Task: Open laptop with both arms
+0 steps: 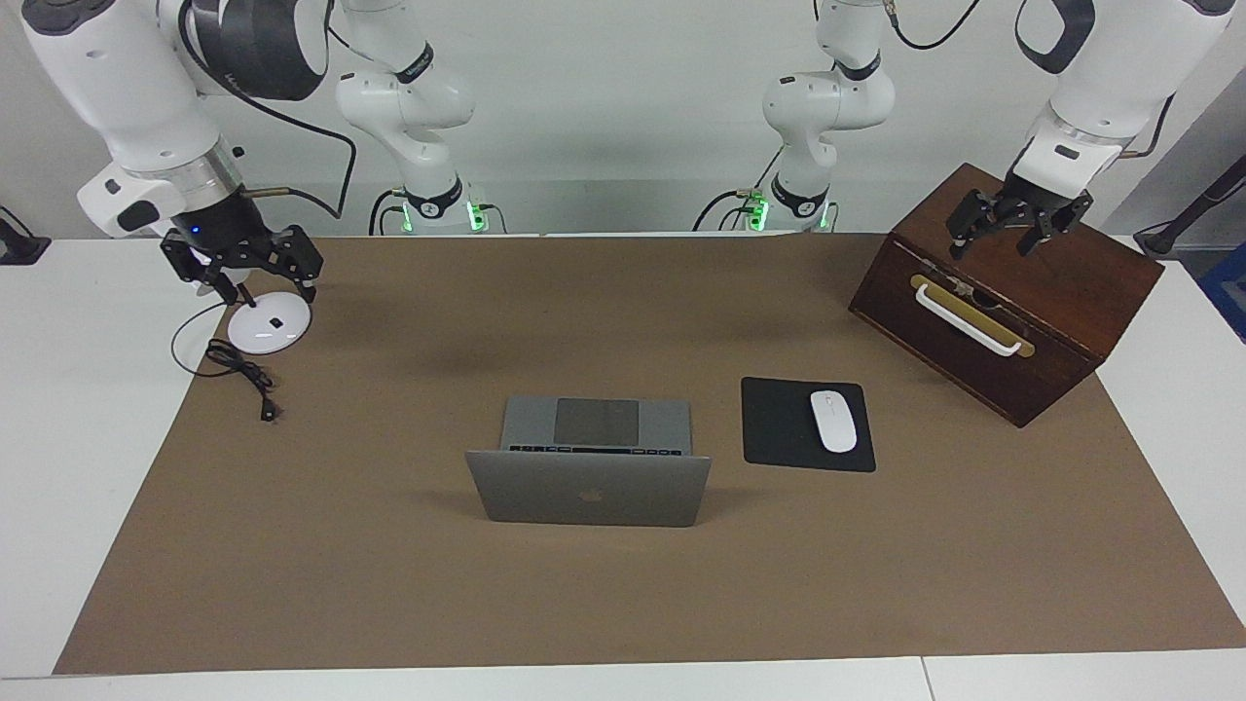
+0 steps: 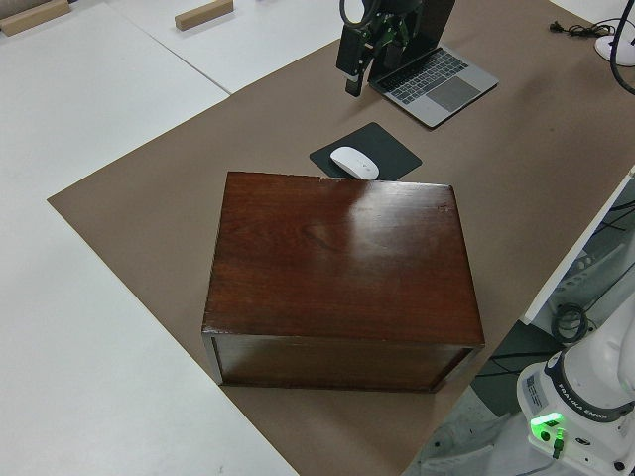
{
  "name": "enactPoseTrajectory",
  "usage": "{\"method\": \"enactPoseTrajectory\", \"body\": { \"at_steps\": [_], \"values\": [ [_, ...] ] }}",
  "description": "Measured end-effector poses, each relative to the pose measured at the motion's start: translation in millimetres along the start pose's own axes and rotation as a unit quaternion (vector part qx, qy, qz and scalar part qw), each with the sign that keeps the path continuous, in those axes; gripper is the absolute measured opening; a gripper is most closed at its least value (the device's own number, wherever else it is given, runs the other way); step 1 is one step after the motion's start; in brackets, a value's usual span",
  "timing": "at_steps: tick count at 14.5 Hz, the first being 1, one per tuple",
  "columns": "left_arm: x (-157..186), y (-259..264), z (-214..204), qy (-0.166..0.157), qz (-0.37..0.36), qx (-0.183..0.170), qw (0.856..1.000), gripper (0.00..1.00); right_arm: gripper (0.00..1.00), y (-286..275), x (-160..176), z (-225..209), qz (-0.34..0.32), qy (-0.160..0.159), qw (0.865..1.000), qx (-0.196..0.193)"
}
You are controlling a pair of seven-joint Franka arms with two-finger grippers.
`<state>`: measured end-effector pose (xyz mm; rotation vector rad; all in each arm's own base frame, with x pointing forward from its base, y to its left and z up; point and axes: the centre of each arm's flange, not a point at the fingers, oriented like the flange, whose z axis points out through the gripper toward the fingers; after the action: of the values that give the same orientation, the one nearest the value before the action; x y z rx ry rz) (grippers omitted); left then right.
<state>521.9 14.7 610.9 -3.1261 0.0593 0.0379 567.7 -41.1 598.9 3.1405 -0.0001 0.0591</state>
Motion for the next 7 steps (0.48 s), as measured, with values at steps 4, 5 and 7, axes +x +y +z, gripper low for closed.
{"method": "enactPoseTrajectory", "body": {
  "at_steps": [4,5,7],
  "values": [
    [0.0,-0.1,0.0,0.000,0.000,0.000,1.000,1.00,1.00,0.0,0.3,-0.3,0.000,0.001,1.000,0.000],
    [0.0,-0.1,0.0,0.000,0.000,0.000,1.000,1.00,1.00,0.1,0.7,-0.6,0.000,0.003,1.000,0.000],
    [0.0,0.2,0.0,0.000,-0.001,-0.001,1.000,1.00,1.00,0.1,1.0,-0.9,0.000,0.005,1.000,0.000]
  ]
}}
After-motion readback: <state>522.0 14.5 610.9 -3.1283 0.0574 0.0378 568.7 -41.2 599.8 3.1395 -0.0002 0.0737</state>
